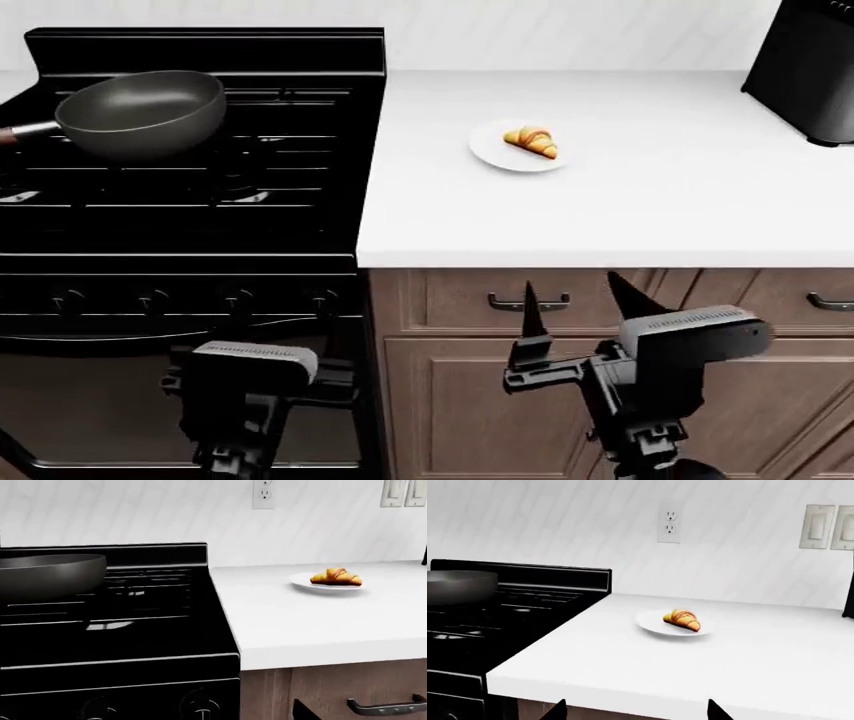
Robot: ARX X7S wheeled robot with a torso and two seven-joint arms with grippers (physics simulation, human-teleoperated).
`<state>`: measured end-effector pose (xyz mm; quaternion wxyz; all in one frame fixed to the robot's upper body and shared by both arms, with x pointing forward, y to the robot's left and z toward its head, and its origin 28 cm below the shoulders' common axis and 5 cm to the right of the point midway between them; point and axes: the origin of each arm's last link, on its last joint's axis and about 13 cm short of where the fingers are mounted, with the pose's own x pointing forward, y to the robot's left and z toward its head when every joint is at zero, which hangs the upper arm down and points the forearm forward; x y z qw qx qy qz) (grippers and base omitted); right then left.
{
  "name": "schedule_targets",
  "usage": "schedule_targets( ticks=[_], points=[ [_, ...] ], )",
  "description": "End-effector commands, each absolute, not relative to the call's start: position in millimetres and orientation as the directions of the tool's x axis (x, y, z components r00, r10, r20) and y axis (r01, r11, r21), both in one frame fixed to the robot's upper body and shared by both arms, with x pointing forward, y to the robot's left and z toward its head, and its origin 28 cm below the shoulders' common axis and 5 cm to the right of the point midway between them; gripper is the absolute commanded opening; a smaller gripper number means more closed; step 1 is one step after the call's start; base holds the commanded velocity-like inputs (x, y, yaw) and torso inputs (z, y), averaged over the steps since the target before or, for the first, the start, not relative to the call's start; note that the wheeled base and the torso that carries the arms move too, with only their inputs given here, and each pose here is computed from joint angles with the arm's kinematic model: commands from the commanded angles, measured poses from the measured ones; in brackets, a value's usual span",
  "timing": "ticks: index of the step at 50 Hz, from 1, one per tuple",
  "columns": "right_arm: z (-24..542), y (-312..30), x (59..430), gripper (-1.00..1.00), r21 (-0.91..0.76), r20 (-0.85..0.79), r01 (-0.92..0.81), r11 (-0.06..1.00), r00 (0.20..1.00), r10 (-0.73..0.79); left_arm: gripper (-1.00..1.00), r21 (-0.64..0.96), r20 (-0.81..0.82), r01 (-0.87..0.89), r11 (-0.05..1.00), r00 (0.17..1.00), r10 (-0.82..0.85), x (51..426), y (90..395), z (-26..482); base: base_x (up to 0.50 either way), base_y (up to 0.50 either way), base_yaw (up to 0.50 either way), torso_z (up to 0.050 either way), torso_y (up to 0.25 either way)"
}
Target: Pick the croissant and place it on the pan. Then turn on the stove to warm the croissant.
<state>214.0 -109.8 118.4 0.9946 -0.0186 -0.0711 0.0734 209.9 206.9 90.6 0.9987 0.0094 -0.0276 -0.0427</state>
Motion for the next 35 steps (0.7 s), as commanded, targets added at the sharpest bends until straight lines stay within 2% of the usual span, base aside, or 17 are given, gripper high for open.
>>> schedule_targets(
  ticks=[1, 10, 17, 21, 28, 35],
  points=[
    [183, -112, 198, 1.0, -0.107, 0.152, -0.282, 0.953, 0.943, 0.296, 1.0, 0.016, 0.072, 0.196, 0.981, 0.978, -0.196, 189, 207, 147, 0.0, 0.0, 0.0, 0.05, 0.074],
    [219, -118, 178, 1.0, -0.148, 0.064, -0.299, 0.943, 0.948, 0.311, 1.0, 0.06, -0.015, 0.204, 0.977, 0.979, -0.203, 174, 217, 169, 0.0, 0.0, 0.0, 0.046, 0.068],
    [233, -121, 160, 1.0, -0.16, 0.018, -0.291, 0.943, 0.954, 0.298, 1.0, 0.052, -0.016, 0.215, 0.975, 0.977, -0.214, 166, 223, 185, 0.0, 0.0, 0.0, 0.0, 0.0],
    [240, -127, 154, 1.0, -0.184, -0.006, -0.27, 0.945, 0.962, 0.274, 1.0, 0.089, -0.004, 0.191, 0.977, 0.981, -0.192, 166, 228, 193, 0.0, 0.0, 0.0, 0.0, 0.0],
    [240, -133, 146, 1.0, -0.165, -0.054, -0.248, 0.955, 0.969, 0.242, 1.0, 0.144, 0.039, 0.239, 0.96, 0.968, -0.247, 164, 232, 215, 0.0, 0.0, 0.0, 0.0, 0.0],
    [244, -135, 145, 1.0, -0.133, -0.056, -0.216, 0.967, 0.976, 0.21, 1.0, 0.133, -0.015, 0.275, 0.952, 0.961, -0.275, 161, 233, 215, 0.0, 0.0, 0.0, 0.0, 0.0]
  ],
)
